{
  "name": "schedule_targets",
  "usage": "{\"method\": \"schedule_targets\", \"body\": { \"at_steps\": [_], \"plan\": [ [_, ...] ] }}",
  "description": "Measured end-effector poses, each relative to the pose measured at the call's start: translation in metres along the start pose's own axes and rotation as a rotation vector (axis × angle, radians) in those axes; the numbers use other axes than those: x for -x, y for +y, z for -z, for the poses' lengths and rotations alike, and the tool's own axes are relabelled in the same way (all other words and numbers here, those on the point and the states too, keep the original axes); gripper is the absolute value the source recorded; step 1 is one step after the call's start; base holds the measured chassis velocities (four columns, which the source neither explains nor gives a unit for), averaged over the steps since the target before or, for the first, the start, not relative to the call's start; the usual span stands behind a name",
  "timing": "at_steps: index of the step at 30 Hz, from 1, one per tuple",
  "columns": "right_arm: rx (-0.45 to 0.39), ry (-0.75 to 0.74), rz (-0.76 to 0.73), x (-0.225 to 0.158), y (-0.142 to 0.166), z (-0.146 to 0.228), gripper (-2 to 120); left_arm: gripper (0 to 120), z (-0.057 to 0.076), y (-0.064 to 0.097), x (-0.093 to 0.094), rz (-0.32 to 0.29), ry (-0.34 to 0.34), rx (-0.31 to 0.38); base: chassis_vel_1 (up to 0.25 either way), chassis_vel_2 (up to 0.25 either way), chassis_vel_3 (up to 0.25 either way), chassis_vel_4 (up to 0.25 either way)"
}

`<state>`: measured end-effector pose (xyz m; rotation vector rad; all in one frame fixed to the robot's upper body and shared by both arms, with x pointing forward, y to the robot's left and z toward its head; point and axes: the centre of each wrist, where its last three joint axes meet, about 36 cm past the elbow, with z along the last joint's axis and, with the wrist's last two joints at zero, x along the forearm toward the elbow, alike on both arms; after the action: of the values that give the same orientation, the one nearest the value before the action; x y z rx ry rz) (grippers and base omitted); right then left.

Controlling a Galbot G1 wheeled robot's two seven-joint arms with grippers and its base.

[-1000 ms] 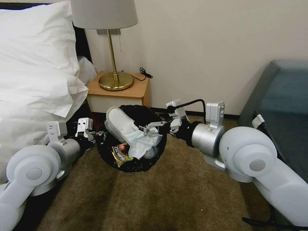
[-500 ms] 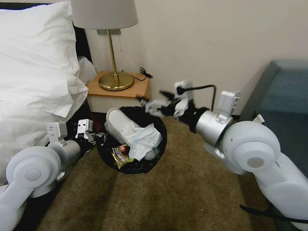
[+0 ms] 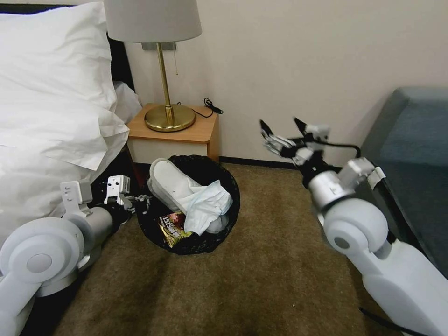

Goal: Pick up the trash bin, then pick up the garbage on the floor and place it into the trash bin.

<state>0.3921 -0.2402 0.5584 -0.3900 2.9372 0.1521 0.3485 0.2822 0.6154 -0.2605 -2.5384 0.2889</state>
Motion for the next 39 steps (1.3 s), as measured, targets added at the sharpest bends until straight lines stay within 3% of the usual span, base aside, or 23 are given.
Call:
{"method": "schedule_targets", "body": {
  "at_steps": [14,19,22,29,39],
  "plan": [
    [-0.089,0.042,-0.072,-0.061,-0.014,0.003,100,3,-0.004,-0.006,-0.009,0.021,0.043,-0.002,0.0,0.0,0.0,0.0],
    [-0.202,0.029,-0.09,-0.094,-0.023,-0.003,100,3,-0.007,-0.008,-0.013,0.027,0.052,0.003,0.0,0.0,0.0,0.0],
    [-0.226,0.028,-0.095,-0.106,-0.023,-0.008,100,3,-0.008,-0.008,-0.013,0.028,0.056,0.003,0.0,0.0,0.0,0.0],
    [-0.3,0.051,-0.115,-0.136,-0.007,-0.028,100,3,-0.013,-0.013,-0.013,0.012,0.069,0.011,0.0,0.0,0.0,0.0],
    [-0.294,0.064,-0.172,-0.164,0.035,-0.067,100,3,-0.028,-0.02,-0.023,0.004,0.09,0.01,0.0,0.0,0.0,0.0]
  ]
}}
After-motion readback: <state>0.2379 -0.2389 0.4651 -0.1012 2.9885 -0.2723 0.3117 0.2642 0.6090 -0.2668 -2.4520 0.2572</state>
